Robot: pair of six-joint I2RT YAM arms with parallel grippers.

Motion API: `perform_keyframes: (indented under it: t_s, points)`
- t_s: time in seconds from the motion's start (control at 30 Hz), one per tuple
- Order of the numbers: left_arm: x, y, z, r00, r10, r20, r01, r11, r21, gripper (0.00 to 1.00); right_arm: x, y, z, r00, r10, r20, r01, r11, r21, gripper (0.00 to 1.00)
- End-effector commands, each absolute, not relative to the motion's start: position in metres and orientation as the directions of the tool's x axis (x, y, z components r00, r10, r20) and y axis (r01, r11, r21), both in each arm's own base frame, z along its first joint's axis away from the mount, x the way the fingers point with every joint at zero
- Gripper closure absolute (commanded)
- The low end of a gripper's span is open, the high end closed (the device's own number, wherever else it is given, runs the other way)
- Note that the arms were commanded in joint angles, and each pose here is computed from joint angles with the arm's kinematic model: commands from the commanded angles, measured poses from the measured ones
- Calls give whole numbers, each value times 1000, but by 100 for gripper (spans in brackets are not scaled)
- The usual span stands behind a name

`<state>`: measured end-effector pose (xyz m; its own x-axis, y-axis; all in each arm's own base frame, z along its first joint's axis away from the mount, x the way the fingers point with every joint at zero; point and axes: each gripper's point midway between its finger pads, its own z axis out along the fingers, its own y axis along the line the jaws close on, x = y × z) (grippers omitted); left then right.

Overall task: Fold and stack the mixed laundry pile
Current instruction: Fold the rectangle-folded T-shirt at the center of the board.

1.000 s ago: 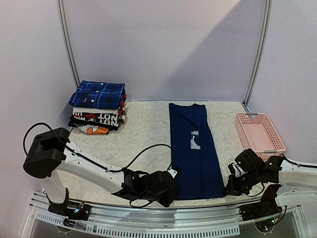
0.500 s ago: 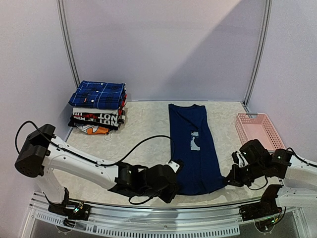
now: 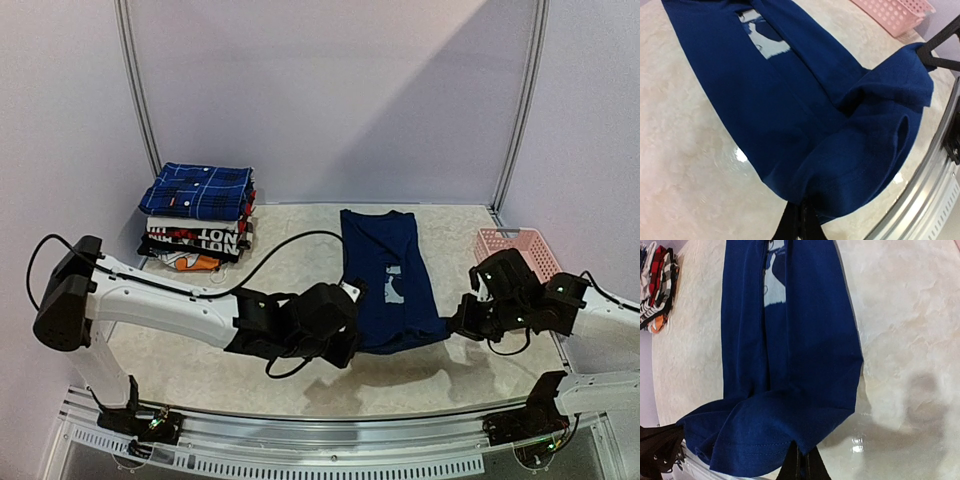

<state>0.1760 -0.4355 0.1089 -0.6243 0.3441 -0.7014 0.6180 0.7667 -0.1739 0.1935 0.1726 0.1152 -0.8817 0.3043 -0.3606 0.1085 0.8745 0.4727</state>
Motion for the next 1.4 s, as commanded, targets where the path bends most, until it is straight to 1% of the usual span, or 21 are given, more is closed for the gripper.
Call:
perform_keyframes:
  t_s: [0.0,0.27,0.43,0.73,1.03,1.37]
  points:
    - [204,-426,135,-601,328,-729,601,787,-141,100,229,174,142,-800,355,-484,121,885,450,100]
    - [247,-422,148,-592,306,-745,578,806,-129,100,270,177,159,-744,321,-586,146,934,326,100]
    - [271,-421,155,-578,299,-760,567,816,-110,100,295,182,167,-730,305,-612,148,944,294,100]
    - [310,-424,149,-596,286,-751,550,826,-122,100,333,185,163,-734,276,-621,147,957,252,100]
    - [342,-425,127,-628,281,-726,537,832,-143,100,360,181,133,-768,281,-576,168,956,243,100]
    - [374,-423,106,-653,268,-709,511,846,-151,100,388,187,113,-793,256,-553,161,963,216,100]
